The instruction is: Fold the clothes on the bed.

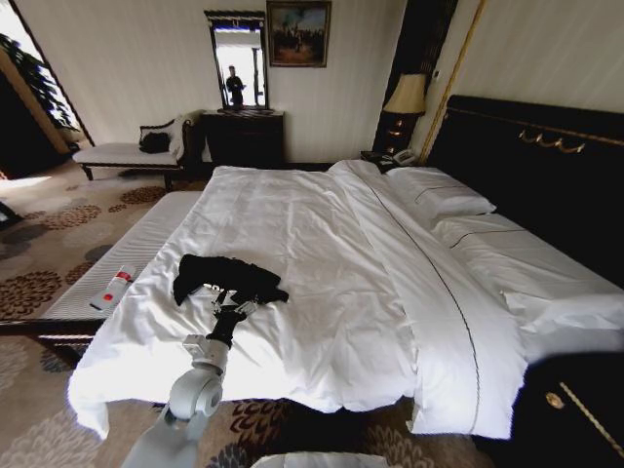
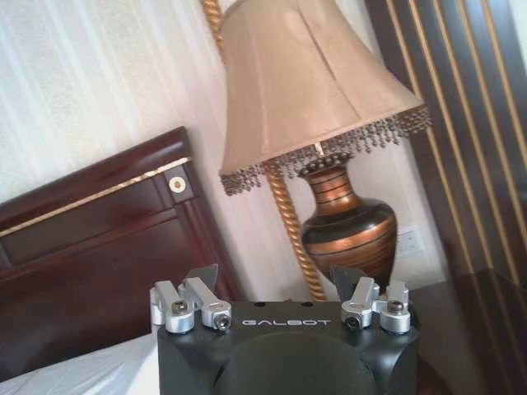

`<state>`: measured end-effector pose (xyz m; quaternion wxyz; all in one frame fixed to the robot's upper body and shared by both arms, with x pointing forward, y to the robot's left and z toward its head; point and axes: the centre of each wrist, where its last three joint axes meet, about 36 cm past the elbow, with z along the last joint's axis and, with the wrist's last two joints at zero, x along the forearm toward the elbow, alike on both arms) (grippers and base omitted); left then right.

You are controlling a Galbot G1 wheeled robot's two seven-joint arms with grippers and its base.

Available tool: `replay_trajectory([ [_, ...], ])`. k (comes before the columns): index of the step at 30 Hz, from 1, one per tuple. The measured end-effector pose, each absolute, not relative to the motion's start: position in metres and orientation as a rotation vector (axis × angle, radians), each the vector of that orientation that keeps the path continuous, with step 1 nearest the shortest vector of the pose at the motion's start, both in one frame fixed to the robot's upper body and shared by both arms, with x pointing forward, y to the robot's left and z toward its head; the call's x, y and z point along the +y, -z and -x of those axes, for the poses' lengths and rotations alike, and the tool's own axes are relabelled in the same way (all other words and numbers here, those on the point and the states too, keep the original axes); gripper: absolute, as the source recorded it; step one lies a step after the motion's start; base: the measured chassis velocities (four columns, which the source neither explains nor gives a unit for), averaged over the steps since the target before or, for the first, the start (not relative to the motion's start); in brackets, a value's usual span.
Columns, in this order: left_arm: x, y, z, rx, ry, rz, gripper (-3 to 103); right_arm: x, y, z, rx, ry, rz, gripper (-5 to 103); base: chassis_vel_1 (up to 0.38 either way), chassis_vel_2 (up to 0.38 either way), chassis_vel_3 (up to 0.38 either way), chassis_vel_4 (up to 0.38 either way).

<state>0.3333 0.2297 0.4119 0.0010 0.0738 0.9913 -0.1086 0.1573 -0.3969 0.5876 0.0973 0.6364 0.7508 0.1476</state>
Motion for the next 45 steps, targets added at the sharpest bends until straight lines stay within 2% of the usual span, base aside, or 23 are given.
replay_trajectory([
  [2, 0.230, -0.414, -0.332, 3.110, 0.340, -0.228, 100, -0.390, -0.581, -0.163, 2.293, -0.486, -1.834, 87, 0.000, 0.000, 0.000, 0.000],
  [3, 0.230, -0.414, -0.332, 3.110, 0.340, -0.228, 100, -0.390, -0.581, -0.163, 2.293, -0.486, -1.834, 87, 0.000, 0.000, 0.000, 0.000],
  [6, 0.238, -0.420, -0.328, 3.116, 0.323, -0.213, 100, -0.372, -0.566, -0.181, 2.451, -0.596, -1.670, 99, 0.000, 0.000, 0.000, 0.000],
  [8, 0.241, -0.421, -0.326, 3.124, 0.323, -0.208, 100, -0.366, -0.562, -0.186, 2.514, -0.625, -1.585, 100, 0.000, 0.000, 0.000, 0.000],
  [12, 0.251, -0.431, -0.313, 3.143, 0.337, -0.176, 100, -0.345, -0.550, -0.204, 2.726, -0.681, -1.229, 100, 0.000, 0.000, 0.000, 0.000],
  [13, 0.251, -0.431, -0.313, 3.143, 0.337, -0.176, 100, -0.345, -0.550, -0.204, 2.726, -0.681, -1.229, 100, 0.000, 0.000, 0.000, 0.000],
  [15, 0.256, -0.438, -0.304, 3.144, 0.340, -0.157, 100, -0.335, -0.543, -0.216, 2.821, -0.685, -0.981, 100, 0.000, 0.000, 0.000, 0.000],
  [16, 0.256, -0.438, -0.304, 3.144, 0.340, -0.157, 100, -0.335, -0.543, -0.216, 2.821, -0.685, -0.981, 100, 0.000, 0.000, 0.000, 0.000],
  [20, 0.257, -0.449, -0.282, 3.138, 0.323, -0.138, 100, -0.345, -0.503, -0.247, 2.844, -0.589, -0.603, 100, 0.000, 0.000, 0.000, 0.000],
  [25, 0.248, -0.454, -0.260, 3.102, 0.305, -0.133, 100, -0.345, -0.483, -0.267, 2.838, -0.496, -0.351, 100, 0.000, 0.000, 0.000, 0.000],
  [28, 0.242, -0.464, -0.244, 3.053, 0.350, -0.142, 100, -0.349, -0.470, -0.286, 2.849, -0.252, -0.049, 100, 0.000, 0.000, 0.000, 0.000],
  [29, 0.242, -0.464, -0.244, 3.053, 0.350, -0.142, 100, -0.349, -0.470, -0.286, 2.849, -0.252, -0.049, 100, 0.000, 0.000, 0.000, 0.000],
  [32, 0.246, -0.467, -0.241, 3.022, 0.343, -0.137, 100, -0.360, -0.475, -0.301, 2.856, -0.066, 0.154, 100, 0.000, 0.000, 0.000, 0.000],
  [37, 0.258, -0.467, -0.241, 3.029, 0.304, -0.093, 100, -0.361, -0.484, -0.308, 2.900, -0.012, 0.260, 100, 0.000, 0.000, 0.000, 0.000],
  [41, 0.263, -0.466, -0.240, 3.053, 0.290, -0.063, 100, -0.351, -0.497, -0.312, 2.930, -0.007, 0.232, 100, 0.000, 0.000, 0.000, 0.000],
  [45, 0.260, -0.470, -0.238, 3.051, 0.312, -0.048, 100, -0.334, -0.508, -0.311, 3.002, -0.165, 0.123, 100, 0.000, 0.000, 0.000, 0.000],
])
